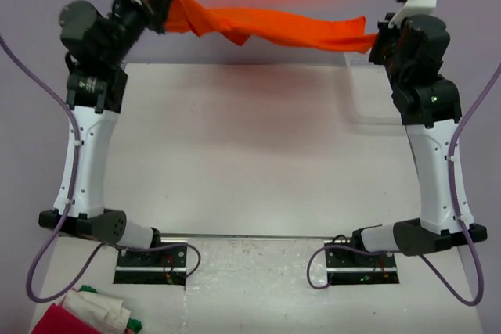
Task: Fold and stack the t-shirts
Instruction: Flatten out the tshirt
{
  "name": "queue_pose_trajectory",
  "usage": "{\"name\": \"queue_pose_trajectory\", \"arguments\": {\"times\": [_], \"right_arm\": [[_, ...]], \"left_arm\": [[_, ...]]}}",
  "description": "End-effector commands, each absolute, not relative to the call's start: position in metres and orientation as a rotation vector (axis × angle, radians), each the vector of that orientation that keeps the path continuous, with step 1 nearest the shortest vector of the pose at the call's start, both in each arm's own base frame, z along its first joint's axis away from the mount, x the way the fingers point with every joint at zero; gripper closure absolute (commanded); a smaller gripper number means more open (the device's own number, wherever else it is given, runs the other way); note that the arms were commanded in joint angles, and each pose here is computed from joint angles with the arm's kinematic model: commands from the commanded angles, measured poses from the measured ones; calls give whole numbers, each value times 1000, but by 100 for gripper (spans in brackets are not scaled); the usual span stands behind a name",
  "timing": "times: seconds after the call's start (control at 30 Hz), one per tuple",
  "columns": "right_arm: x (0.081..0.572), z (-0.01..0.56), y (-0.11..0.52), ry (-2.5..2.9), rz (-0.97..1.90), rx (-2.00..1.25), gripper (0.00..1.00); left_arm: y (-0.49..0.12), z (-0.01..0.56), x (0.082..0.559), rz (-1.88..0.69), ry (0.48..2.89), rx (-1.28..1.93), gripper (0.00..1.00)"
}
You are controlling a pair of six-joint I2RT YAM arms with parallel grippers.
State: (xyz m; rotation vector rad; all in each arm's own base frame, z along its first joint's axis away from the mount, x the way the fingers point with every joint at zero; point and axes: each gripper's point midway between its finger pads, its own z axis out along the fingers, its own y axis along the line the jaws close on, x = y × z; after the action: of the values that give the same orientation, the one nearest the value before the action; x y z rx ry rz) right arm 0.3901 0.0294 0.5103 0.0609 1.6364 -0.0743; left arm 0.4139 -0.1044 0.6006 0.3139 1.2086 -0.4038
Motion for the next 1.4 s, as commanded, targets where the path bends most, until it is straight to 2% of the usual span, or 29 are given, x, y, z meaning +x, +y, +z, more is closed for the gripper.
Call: {"name": "queue_pose_trajectory", "arguments": {"times": [0.0, 0.03, 0.07, 0.1, 0.17, 0.2, 0.27, 0.3, 0.37, 0.5, 0.73, 0.93, 1.37], "right_arm": [[394, 394, 28, 1933, -89, 151, 100], [390, 373, 31, 1979, -76, 158, 100], [383, 324, 36, 2084, -77, 179, 100], [374, 302, 37, 2131, -77, 199, 100], [349, 258, 48, 2234, -56, 233, 100], [341, 247, 52, 2250, -53, 231, 100], [316, 218, 57, 2309, -73, 247, 100], [303, 206, 56, 2354, -85, 264, 100], [282, 184, 63, 2397, -67, 289, 100], [254, 150, 59, 2444, -86, 371, 100], [238, 125, 45, 2490, -202, 407, 100], [231, 128, 54, 2498, -117, 423, 100], [221, 122, 63, 2524, -96, 423, 100]], "left_arm": [[-153, 491, 412, -477, 1480, 371, 100], [-161, 477, 395, -506, 1512, 373, 100], [-182, 455, 382, -557, 1565, 385, 100], [-187, 399, 379, -543, 1696, 377, 100], [-203, 363, 341, -589, 1793, 349, 100], [-201, 313, 330, -568, 1910, 316, 100], [-201, 292, 290, -650, 1987, 231, 100], [-192, 262, 278, -625, 2068, 154, 100], [-187, 257, 248, -712, 2086, 75, 100], [-161, 214, 212, -644, 2241, -59, 100], [-146, 193, 202, -535, 2337, -63, 100], [-149, 172, 200, -494, 2433, -9, 100], [-165, 197, 246, -446, 2352, 38, 100]]}}
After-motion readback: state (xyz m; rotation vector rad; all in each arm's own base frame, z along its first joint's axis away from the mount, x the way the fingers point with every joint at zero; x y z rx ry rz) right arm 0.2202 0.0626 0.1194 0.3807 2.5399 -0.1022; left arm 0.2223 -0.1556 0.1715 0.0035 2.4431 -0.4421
